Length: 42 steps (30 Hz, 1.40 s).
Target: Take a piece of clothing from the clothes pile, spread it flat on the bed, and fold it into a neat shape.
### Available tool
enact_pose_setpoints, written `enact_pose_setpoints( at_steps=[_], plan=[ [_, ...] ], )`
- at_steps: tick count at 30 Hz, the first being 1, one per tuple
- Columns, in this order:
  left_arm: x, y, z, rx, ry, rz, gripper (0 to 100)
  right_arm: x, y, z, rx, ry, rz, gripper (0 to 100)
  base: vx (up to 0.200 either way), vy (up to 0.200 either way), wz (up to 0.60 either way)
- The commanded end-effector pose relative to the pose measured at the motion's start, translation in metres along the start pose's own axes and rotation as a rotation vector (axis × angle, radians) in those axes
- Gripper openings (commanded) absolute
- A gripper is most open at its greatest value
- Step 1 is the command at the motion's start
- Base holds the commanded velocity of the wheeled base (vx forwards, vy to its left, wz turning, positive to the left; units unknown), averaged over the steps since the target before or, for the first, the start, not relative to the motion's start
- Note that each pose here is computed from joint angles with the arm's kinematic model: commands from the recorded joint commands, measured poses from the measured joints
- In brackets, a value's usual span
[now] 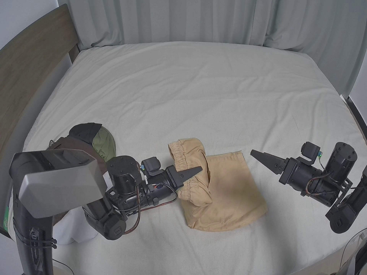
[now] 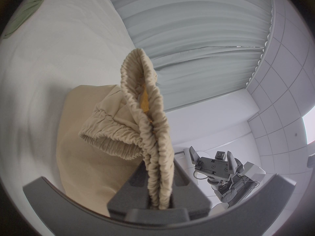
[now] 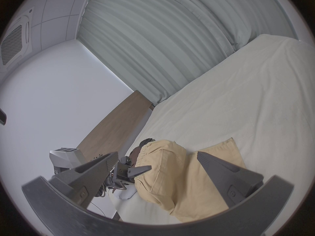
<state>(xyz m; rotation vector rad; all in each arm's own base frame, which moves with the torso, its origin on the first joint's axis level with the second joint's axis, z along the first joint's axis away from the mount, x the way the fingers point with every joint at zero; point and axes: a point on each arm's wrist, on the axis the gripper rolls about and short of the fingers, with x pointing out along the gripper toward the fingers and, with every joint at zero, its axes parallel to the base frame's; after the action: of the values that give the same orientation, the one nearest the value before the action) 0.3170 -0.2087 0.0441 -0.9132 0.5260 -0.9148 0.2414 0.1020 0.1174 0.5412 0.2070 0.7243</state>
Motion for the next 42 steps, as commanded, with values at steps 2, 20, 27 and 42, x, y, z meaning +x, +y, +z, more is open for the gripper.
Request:
enact_pose_setpoints(
  at_steps=[2, 20, 27, 42],
  plan=[
    [0.014, 0.012, -0.009, -0.008, 0.019, -0.003, 0, 0.003, -0.002, 0.006, -0.003, -0.025, 0.002, 100, 0.0, 0.0, 0.0],
    [0.043, 0.019, -0.044, -0.038, 0.074, -0.019, 0, 0.005, -0.003, 0.009, 0.005, -0.037, 0.001, 100, 0.0, 0.0, 0.0],
    [0.054, 0.017, -0.04, -0.022, 0.023, -0.035, 0, 0.005, -0.004, 0.008, 0.007, -0.034, -0.001, 100, 0.0, 0.0, 0.0],
    [0.058, 0.022, -0.042, -0.002, 0.017, -0.03, 100, 0.005, -0.004, 0.008, 0.006, -0.035, -0.001, 100, 0.0, 0.0, 0.0]
  ],
)
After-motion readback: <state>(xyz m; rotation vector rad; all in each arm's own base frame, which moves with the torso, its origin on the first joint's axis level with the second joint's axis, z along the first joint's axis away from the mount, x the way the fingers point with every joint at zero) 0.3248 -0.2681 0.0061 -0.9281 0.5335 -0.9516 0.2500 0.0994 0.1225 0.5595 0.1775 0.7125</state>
